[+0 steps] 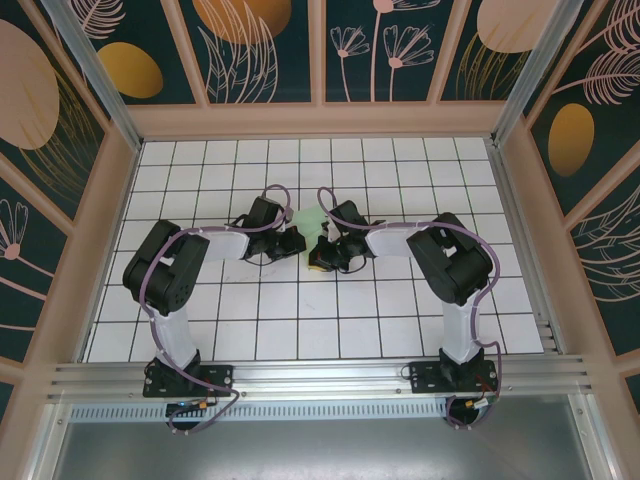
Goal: Fold a paper plane with a square sheet of paper (pick it up from the middle)
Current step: Third fold the triangle at the center of the table.
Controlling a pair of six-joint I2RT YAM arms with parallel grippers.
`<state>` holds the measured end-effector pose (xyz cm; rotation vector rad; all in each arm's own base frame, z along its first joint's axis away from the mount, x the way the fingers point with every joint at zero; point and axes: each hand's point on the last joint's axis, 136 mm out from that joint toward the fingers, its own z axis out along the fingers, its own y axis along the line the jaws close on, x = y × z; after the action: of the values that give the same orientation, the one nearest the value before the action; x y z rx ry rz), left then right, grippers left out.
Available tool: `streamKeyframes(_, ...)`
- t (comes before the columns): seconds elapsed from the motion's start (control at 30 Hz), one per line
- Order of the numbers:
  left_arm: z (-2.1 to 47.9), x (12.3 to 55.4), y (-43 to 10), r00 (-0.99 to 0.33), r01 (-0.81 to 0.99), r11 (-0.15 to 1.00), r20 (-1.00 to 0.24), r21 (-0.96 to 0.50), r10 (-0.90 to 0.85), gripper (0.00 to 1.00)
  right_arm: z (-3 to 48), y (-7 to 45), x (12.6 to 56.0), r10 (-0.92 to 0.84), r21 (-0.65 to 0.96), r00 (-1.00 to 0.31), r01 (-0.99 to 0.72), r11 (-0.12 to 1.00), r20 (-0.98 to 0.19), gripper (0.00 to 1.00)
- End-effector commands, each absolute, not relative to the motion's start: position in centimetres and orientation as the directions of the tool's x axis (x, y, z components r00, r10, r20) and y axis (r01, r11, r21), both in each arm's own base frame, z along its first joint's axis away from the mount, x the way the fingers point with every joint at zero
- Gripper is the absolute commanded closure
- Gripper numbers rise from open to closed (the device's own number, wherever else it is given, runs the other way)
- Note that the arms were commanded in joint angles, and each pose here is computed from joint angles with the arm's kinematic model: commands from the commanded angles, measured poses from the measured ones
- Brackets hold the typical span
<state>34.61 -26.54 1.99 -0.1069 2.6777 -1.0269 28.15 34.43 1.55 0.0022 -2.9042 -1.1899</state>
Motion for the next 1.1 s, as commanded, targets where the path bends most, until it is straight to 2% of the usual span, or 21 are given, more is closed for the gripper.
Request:
streamKeyframes(0.0,2.3,35.6,-27.1,-0.951,0.074,0.753,-0.272,-0.654,-0.144,0.89,-3.5,31.7,26.4,0.049,0.564,-0.995,0.092,0.82,0.092,1.0)
streamKeyframes(0.13,1.7,35.9,-26.7,-0.949,0.071,0.77,-0.281,-0.634,-0.143,0.87,-3.5,31.5,26.2,0.044,0.559,-0.995,0.089,0.825,0.093,1.0)
streamKeyframes(0.27,3.2,37.3,-27.1,-0.934,0.105,0.771,-0.328,-0.628,-0.139,0.85,-3.5,31.3,26.1,0.042,0.554,-0.995,0.087,0.828,0.093,1.0)
streamKeyframes(0.43,5.7,36.4,-27.8,-0.931,0.138,0.718,-0.337,-0.682,-0.14,0.84,-3.4,31.5,26.2,0.049,0.559,-0.995,0.092,0.824,0.092,1.0)
streamKeyframes(0.73,5.0,32.8,-27.8,-0.955,0.121,0.692,-0.272,-0.712,-0.113,0.94,-3.3,31.7,26.5,0.052,0.558,-0.994,0.097,0.824,0.095,1.0)
streamKeyframes(1.07,3.1,32.8,-27.5,-0.963,0.088,0.725,-0.244,-0.683,-0.113,0.99,-3.3,31.6,26.5,0.054,0.554,-0.994,0.098,0.827,0.096,1.0)
